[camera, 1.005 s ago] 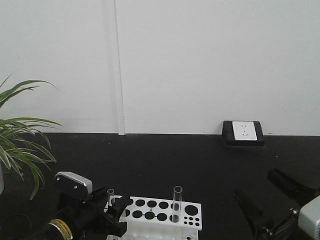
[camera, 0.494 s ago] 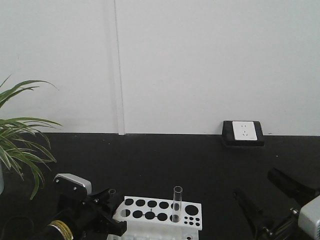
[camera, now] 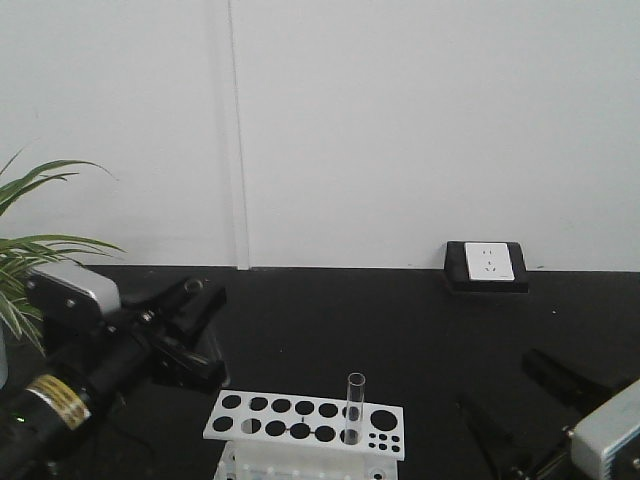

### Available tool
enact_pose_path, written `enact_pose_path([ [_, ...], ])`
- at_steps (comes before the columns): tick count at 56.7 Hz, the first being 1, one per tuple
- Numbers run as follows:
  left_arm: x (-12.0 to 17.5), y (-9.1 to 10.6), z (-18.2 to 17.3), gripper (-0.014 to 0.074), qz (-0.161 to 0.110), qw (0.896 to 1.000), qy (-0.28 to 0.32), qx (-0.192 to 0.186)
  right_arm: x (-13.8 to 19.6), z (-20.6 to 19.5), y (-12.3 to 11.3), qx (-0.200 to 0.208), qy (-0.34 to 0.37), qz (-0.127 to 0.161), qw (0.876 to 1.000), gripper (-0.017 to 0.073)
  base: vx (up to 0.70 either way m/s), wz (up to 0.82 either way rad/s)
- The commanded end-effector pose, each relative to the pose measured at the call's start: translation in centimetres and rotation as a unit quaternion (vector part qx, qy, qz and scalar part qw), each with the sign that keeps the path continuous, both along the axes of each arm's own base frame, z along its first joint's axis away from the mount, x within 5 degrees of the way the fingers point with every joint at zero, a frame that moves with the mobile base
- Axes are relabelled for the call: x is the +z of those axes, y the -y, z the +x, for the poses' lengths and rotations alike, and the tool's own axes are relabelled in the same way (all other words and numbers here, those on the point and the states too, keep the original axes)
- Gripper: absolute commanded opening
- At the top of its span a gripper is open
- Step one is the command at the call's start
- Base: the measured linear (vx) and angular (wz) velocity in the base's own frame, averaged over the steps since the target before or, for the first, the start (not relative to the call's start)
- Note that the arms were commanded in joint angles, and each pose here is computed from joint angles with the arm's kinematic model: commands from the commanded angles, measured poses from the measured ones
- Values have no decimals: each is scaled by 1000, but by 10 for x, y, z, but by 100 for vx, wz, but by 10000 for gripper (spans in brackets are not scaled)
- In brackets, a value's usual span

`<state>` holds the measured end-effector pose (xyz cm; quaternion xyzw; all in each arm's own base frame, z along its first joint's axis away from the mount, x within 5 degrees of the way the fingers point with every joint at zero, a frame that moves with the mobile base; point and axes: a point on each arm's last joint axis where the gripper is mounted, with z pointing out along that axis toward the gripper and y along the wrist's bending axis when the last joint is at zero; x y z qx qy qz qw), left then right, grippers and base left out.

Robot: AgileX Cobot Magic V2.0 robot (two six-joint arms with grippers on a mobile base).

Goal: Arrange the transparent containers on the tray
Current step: 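Close both grippers on the test tubes and lift them from the rack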

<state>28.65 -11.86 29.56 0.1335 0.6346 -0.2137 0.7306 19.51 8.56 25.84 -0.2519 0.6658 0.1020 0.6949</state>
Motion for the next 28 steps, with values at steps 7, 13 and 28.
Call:
enact_pose_path([
  [7, 74, -18, -47, -1, -27, 996, 82, 11, -4, 14, -18, 67, 22, 39, 997, 512, 0, 0],
  [13, 86, -25, -63, -1, -20, 997, 75, 19, -16, 27, -30, 108, 7, 57, 992, 512, 0, 0],
  [28, 94, -32, -77, -1, -12, 997, 64, 28, -29, 70, -54, 154, -25, 84, 984, 512, 0, 0],
])
